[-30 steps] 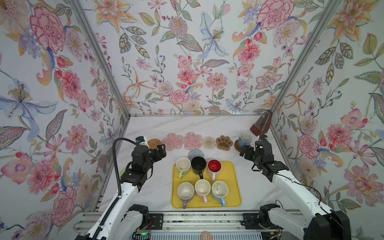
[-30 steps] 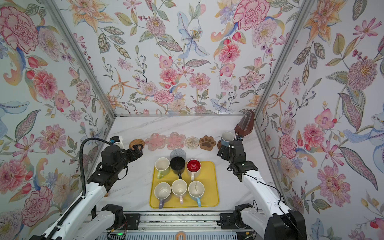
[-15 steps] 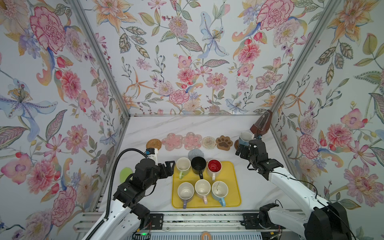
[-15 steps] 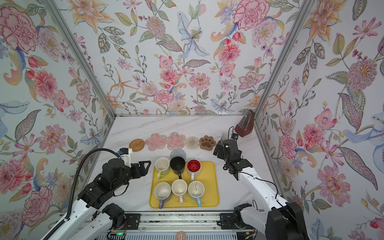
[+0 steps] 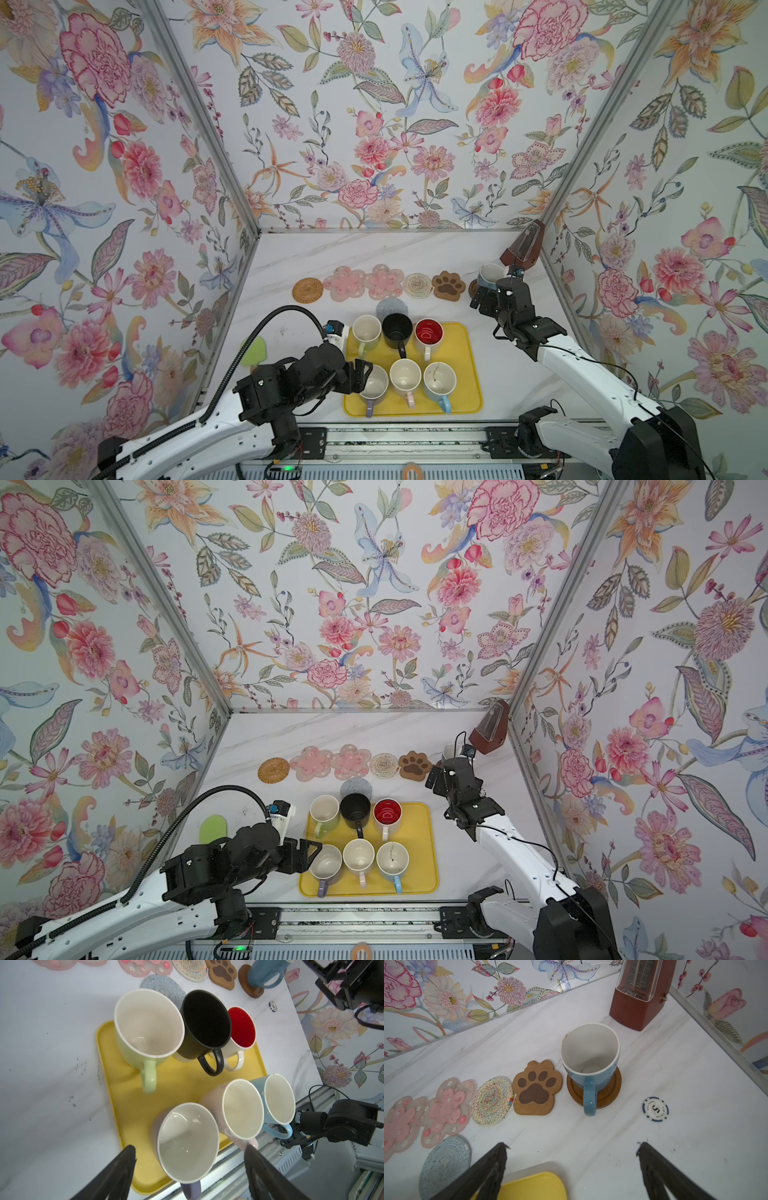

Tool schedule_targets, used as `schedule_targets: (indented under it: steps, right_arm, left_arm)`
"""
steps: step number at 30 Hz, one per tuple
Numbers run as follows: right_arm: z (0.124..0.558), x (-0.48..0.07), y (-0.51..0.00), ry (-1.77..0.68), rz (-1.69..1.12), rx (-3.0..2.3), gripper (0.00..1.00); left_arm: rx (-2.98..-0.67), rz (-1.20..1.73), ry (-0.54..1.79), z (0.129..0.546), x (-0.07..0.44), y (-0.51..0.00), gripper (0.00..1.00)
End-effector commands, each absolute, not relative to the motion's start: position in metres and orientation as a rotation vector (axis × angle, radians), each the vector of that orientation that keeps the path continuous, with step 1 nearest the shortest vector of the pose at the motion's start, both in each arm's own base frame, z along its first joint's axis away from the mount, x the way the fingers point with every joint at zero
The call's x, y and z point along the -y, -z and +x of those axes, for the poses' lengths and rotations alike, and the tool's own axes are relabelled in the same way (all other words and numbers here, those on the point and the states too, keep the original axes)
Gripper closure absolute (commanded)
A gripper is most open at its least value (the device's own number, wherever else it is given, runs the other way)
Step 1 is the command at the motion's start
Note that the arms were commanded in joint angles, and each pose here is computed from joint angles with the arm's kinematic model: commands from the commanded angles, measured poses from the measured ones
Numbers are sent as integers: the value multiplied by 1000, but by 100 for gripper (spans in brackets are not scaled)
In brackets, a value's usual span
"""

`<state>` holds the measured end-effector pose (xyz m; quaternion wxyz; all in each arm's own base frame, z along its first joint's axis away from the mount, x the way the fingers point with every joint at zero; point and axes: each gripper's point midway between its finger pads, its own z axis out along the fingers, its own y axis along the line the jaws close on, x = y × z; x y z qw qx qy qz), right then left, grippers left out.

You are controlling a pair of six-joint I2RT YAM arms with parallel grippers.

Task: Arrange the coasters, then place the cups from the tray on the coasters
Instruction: 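Move the left gripper over the white purple-handled mug while the right gripper rises, then lower the left gripper into the white purple-handled mug and grip it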

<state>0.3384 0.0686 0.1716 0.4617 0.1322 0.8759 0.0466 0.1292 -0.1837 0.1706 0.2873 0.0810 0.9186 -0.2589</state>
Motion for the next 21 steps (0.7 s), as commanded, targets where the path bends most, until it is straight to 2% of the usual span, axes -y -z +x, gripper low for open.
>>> schedule_targets:
  steps: [1, 6, 21]
  right_arm:
    - [338, -68, -175, -111, 347, -2141, 1]
    - [335, -68, -171, -110, 346, -2149, 1]
    - [331, -67, -172, -126, 349, -2137, 1]
  left_arm:
    - [-2531, 153, 614, 116, 167, -159, 17]
    - [-2551, 215, 674, 98, 183, -147, 18]
    - [-2681, 361, 545, 68, 196, -100, 20]
